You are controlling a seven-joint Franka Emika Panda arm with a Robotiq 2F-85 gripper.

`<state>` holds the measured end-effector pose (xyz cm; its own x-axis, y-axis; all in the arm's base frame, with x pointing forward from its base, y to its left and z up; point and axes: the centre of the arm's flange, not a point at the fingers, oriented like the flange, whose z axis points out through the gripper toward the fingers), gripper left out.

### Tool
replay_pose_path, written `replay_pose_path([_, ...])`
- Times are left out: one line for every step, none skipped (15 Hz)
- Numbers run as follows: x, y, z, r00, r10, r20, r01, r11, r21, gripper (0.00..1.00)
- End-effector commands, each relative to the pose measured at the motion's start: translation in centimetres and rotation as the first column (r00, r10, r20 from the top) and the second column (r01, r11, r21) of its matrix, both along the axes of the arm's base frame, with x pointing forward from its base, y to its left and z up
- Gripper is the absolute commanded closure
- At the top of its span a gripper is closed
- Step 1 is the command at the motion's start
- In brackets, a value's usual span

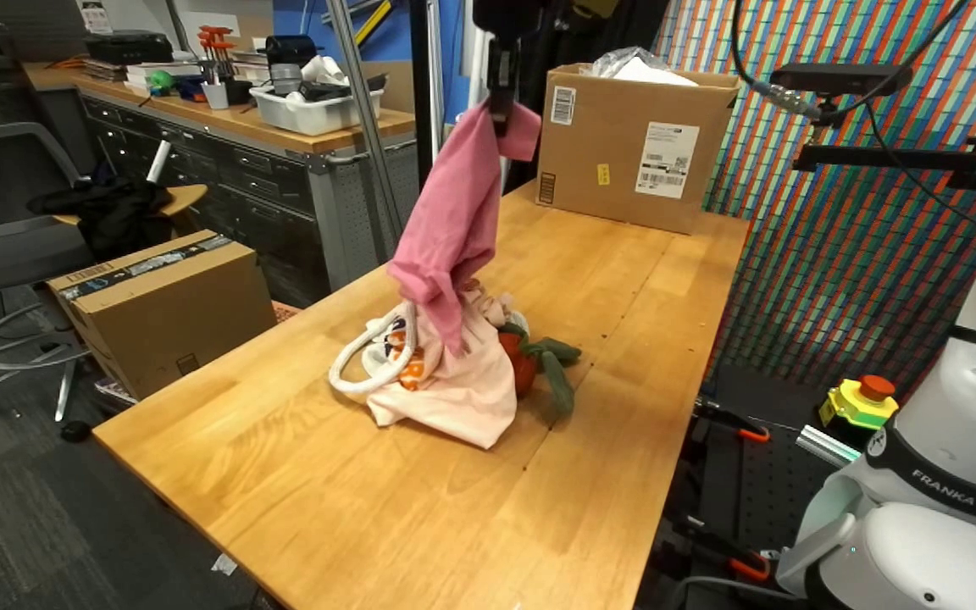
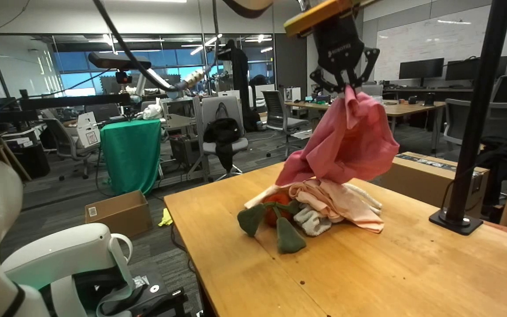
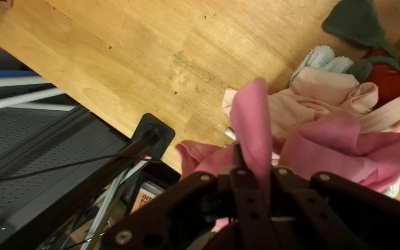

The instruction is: Separate the clothes, rope and plush toy on the table

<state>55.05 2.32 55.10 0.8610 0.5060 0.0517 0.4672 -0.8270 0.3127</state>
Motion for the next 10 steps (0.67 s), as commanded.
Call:
replay_pose_path([-5.3, -0.8, 4.8, 0.981, -0.127, 0.145, 0.122, 0.992, 0.041, 0.95])
replay_pose_path([-6.2, -1.3, 5.3, 0.970, -0.165, 0.177, 0.159, 0.986, 0.049, 0.95])
replay_pose_path([-6.8, -2.1, 5.9, 0.957, -0.213, 0.199, 0.205, 0.977, 0.061, 0.94])
replay_pose_path([-7.6, -3.2, 6.5, 0.942, -0.255, 0.218, 0.245, 0.967, 0.075, 0.95])
replay_pose_path([-8.3, -4.6, 7.2, 0.923, -0.306, 0.232, 0.292, 0.952, 0.093, 0.95])
replay_pose_path([-8.9, -6.0, 7.2, 0.903, -0.352, 0.246, 0.337, 0.936, 0.103, 0.95])
replay_pose_path([-9.5, -7.5, 7.3, 0.880, -0.399, 0.257, 0.382, 0.917, 0.114, 0.95])
replay_pose_path([-10.0, -9.5, 7.3, 0.855, -0.446, 0.263, 0.428, 0.895, 0.126, 0.95])
replay_pose_path([-10.5, -11.7, 7.0, 0.827, -0.493, 0.270, 0.474, 0.870, 0.134, 0.95])
replay_pose_path([-10.9, -13.6, 6.4, 0.797, -0.537, 0.278, 0.517, 0.843, 0.145, 0.95])
